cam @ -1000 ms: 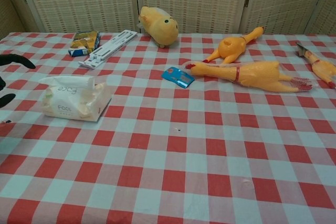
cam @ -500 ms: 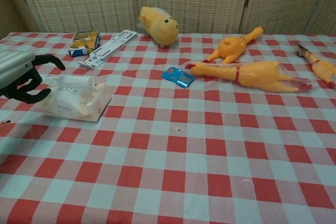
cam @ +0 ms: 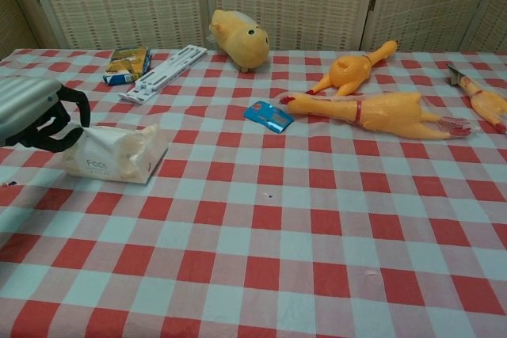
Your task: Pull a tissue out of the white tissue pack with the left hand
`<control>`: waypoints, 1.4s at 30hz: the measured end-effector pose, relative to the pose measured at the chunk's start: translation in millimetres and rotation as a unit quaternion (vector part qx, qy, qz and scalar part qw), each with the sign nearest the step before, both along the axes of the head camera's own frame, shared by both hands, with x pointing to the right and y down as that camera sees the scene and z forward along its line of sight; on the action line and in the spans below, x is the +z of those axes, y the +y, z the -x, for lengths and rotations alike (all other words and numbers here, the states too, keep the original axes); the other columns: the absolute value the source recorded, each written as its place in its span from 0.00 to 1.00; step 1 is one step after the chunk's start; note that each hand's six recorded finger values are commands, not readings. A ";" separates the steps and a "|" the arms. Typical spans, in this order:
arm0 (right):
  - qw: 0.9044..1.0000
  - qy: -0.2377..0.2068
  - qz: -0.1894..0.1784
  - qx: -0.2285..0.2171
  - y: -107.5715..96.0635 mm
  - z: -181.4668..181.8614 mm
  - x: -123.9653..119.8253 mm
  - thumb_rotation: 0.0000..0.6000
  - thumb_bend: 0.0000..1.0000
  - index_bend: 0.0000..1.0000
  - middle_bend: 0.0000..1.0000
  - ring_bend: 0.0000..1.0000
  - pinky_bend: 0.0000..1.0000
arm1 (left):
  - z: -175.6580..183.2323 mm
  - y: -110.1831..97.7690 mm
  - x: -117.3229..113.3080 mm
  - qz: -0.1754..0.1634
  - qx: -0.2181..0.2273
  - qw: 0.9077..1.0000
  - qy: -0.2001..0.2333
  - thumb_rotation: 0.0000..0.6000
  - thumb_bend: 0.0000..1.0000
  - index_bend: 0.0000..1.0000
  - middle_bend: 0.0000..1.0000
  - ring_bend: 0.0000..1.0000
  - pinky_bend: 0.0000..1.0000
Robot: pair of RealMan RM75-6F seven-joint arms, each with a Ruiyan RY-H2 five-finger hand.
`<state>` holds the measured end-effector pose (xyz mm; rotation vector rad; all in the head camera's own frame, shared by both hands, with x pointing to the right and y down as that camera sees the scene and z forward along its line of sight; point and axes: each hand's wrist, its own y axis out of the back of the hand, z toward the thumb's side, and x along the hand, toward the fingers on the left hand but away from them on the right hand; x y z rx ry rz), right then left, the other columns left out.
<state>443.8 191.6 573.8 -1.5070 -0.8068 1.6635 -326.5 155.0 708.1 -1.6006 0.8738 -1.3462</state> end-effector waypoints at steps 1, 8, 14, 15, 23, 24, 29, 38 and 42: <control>1.000 0.000 0.000 0.000 0.1 0.0 -0.1 1.00 0.92 0.86 0.73 0.61 0.65 | 0.1 0.0 -0.2 -0.002 0.000 1.000 -0.001 1.00 0.52 0.61 0.92 0.97 1.00; 1.000 0.000 0.002 0.000 0.3 -0.1 0.3 1.00 0.92 0.86 0.73 0.61 0.65 | 0.8 -1.0 -3.0 -0.011 -0.001 1.000 -0.002 1.00 0.52 0.62 0.92 0.97 1.00; 1.000 0.000 0.004 0.000 0.3 -0.1 0.5 1.00 0.92 0.86 0.73 0.61 0.65 | 3.4 -5.7 -17.5 -0.033 0.007 0.999 -0.005 1.00 0.52 0.62 0.92 0.97 1.00; 1.000 -0.001 0.004 0.000 0.4 -0.1 0.5 1.00 0.92 0.86 0.73 0.61 0.65 | 4.1 -6.9 -21.3 -0.038 0.009 0.999 -0.007 1.00 0.52 0.62 0.92 0.97 1.00; 1.000 -0.002 0.004 -0.001 1.0 0.3 -0.4 1.00 0.92 0.86 0.72 0.61 0.65 | 20.3 -14.1 -61.0 -0.071 0.019 0.997 -0.025 1.00 0.52 0.62 0.93 0.97 1.00; 1.000 -0.002 0.004 0.000 1.1 0.3 -0.4 1.00 0.92 0.86 0.73 0.61 0.65 | 24.6 -14.1 -66.0 -0.074 0.017 0.997 -0.030 1.00 0.52 0.62 0.93 0.97 1.00; 1.000 -0.002 0.004 0.000 1.2 0.4 -0.8 1.00 0.92 0.86 0.72 0.61 0.65 | 58.6 -6.1 -93.0 -0.095 -0.010 0.993 -0.068 1.00 0.52 0.63 0.93 0.97 1.00; 1.000 0.002 0.010 -0.005 2.9 2.3 2.7 1.00 0.92 0.86 0.73 0.61 0.65 | 105.5 36.1 -109.4 -0.088 -0.065 0.988 -0.108 1.00 0.51 0.63 0.92 0.97 1.00; 1.000 0.004 0.013 -0.006 3.0 3.0 4.8 1.00 0.92 0.86 0.72 0.61 0.65 | 117.8 44.3 -112.8 -0.093 -0.081 0.985 -0.123 1.00 0.51 0.63 0.91 0.95 1.00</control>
